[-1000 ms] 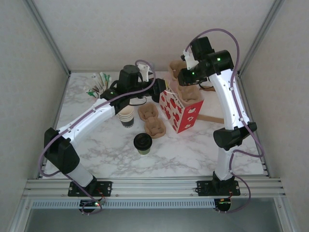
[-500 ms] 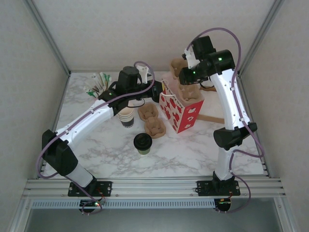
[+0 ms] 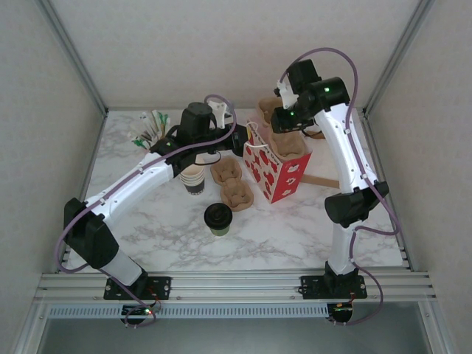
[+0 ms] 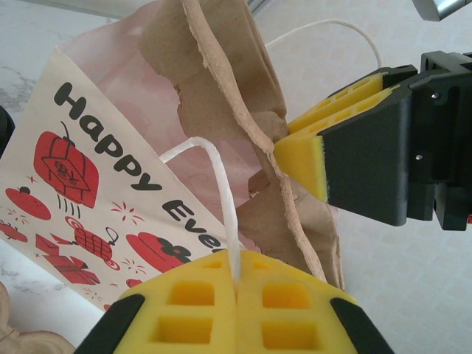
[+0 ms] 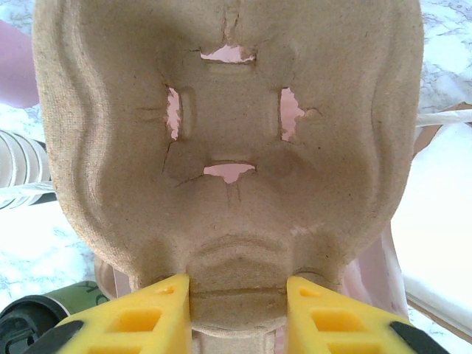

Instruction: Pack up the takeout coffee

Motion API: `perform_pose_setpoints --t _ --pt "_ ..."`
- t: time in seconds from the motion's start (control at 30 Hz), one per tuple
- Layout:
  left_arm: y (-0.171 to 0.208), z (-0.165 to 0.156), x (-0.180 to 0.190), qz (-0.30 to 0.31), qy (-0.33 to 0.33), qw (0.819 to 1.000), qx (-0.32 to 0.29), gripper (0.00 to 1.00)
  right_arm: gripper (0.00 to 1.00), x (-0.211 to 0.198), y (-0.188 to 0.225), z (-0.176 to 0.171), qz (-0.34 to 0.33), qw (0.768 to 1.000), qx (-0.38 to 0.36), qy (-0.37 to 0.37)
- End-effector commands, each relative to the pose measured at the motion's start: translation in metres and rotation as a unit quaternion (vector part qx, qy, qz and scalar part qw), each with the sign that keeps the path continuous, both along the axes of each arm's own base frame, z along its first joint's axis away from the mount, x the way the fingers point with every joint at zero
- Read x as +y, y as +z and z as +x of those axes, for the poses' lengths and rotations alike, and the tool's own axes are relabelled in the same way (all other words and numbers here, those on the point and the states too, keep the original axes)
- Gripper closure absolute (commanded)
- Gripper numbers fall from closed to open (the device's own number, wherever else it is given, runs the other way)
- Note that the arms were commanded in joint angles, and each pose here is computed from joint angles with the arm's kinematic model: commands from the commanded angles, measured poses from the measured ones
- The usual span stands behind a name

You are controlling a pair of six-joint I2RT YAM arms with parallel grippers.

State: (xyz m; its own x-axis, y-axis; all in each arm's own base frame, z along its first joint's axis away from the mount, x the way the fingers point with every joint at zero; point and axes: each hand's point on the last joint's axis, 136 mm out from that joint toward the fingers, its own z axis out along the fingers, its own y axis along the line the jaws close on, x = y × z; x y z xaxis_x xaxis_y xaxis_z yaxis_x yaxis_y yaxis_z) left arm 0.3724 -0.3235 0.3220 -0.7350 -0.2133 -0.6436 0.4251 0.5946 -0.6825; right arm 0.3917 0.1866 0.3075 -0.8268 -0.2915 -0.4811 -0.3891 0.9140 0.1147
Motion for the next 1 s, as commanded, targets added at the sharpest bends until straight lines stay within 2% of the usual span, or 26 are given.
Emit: perform_pose_setpoints --t 0.0,0.53,0.97 --pt "0.01 -0.005 0.004 0.001 0.001 1.0 -0.018 1.0 0.69 -0.004 -0.011 0.007 -0.02 1.0 0.004 -0.001" --pt "0.008 -0.004 0.004 0.003 0.001 1.0 -0.017 1.0 0.69 -0.002 0.005 0.023 -0.013 0.999 -0.032 -0.011" --pt "0.008 -0.004 0.003 0.003 0.002 1.0 -0.016 1.0 0.69 0.0 -0.006 0.023 -0.014 1.0 -0.018 -0.009"
